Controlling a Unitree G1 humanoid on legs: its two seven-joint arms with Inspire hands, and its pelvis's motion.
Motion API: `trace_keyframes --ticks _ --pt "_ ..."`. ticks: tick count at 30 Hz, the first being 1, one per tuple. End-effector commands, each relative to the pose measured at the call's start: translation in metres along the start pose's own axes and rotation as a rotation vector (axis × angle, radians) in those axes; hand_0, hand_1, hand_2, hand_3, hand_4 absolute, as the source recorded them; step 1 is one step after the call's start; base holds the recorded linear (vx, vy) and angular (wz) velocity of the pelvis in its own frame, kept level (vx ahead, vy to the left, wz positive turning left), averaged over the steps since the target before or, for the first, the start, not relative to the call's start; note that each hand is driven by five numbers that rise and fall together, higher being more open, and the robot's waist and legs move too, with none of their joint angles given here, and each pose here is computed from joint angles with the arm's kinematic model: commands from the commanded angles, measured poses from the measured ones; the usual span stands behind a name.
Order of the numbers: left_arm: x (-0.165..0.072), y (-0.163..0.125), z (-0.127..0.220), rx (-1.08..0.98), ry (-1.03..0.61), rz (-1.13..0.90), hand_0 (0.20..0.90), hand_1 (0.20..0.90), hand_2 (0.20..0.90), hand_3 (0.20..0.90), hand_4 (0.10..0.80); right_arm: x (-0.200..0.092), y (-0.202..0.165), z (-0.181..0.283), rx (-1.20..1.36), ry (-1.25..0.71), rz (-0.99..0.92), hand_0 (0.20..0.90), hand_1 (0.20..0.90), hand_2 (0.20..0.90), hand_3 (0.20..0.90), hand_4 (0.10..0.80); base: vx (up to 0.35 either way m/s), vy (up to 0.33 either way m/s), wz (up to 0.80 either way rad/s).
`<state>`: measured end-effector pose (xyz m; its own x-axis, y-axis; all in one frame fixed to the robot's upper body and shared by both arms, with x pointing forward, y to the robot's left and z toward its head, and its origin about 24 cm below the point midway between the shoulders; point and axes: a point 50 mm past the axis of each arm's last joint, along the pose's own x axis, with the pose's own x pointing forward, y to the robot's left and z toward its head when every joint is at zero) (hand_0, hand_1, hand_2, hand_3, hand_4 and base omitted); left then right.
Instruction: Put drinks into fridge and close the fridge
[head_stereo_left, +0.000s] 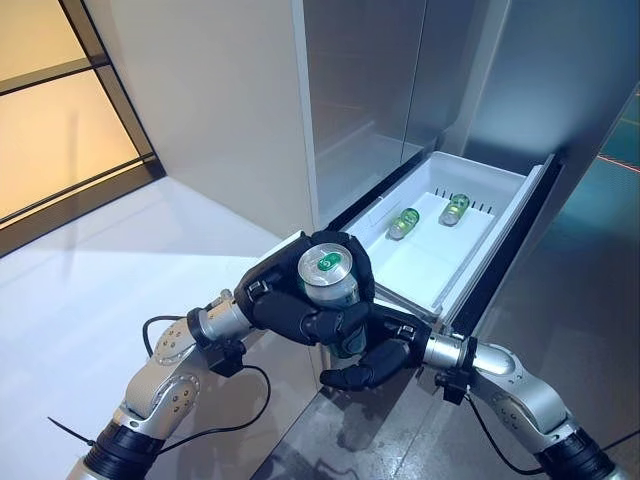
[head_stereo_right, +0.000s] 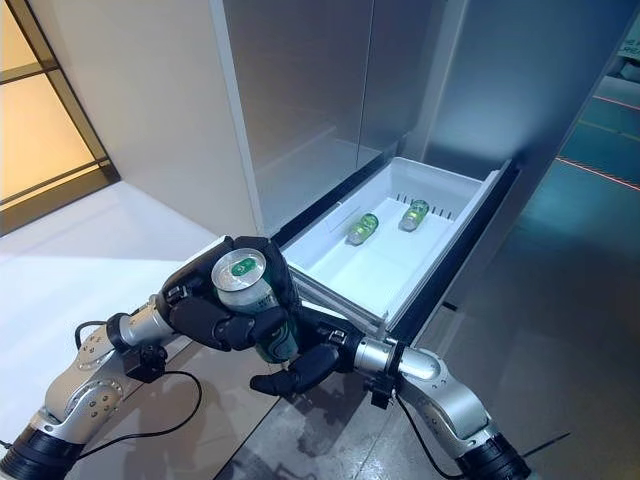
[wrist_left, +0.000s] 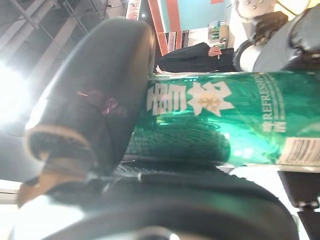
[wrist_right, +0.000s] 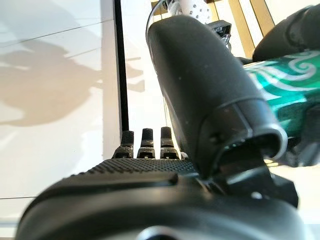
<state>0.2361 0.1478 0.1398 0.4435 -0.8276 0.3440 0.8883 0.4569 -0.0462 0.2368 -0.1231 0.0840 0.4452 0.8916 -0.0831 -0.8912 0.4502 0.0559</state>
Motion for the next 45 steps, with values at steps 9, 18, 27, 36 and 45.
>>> trace_keyframes --ticks 9,18,27,36,45 --pt "0.042 0.011 0.039 0.111 -0.182 -0.076 0.300 0.300 0.300 0.200 0.100 0.034 0.021 0.082 -0.057 -0.361 0.185 0.900 0.900 0.900 0.900 0.800 0.000 0.000 0.00" --pt "0.038 0.013 0.042 0.100 -0.190 -0.063 0.300 0.300 0.300 0.200 0.100 0.036 0.014 0.051 0.278 -0.262 0.166 0.900 0.900 0.900 0.900 0.800 0.000 0.000 0.00" --pt "0.040 0.014 0.036 0.097 -0.156 -0.061 0.300 0.300 0.300 0.200 0.100 0.042 0.027 0.039 0.324 -0.205 0.247 0.900 0.900 0.900 0.900 0.800 0.000 0.000 0.00" --pt "0.043 0.015 0.032 0.086 -0.126 -0.061 0.300 0.300 0.300 0.200 0.100 0.044 0.021 0.056 0.197 -0.207 0.224 0.900 0.900 0.900 0.900 0.800 0.000 0.000 0.00" --pt "0.044 0.014 0.029 0.060 -0.110 -0.065 0.300 0.300 0.300 0.200 0.100 0.044 0.017 0.073 0.153 -0.239 0.207 0.900 0.900 0.900 0.900 0.800 0.000 0.000 0.00"
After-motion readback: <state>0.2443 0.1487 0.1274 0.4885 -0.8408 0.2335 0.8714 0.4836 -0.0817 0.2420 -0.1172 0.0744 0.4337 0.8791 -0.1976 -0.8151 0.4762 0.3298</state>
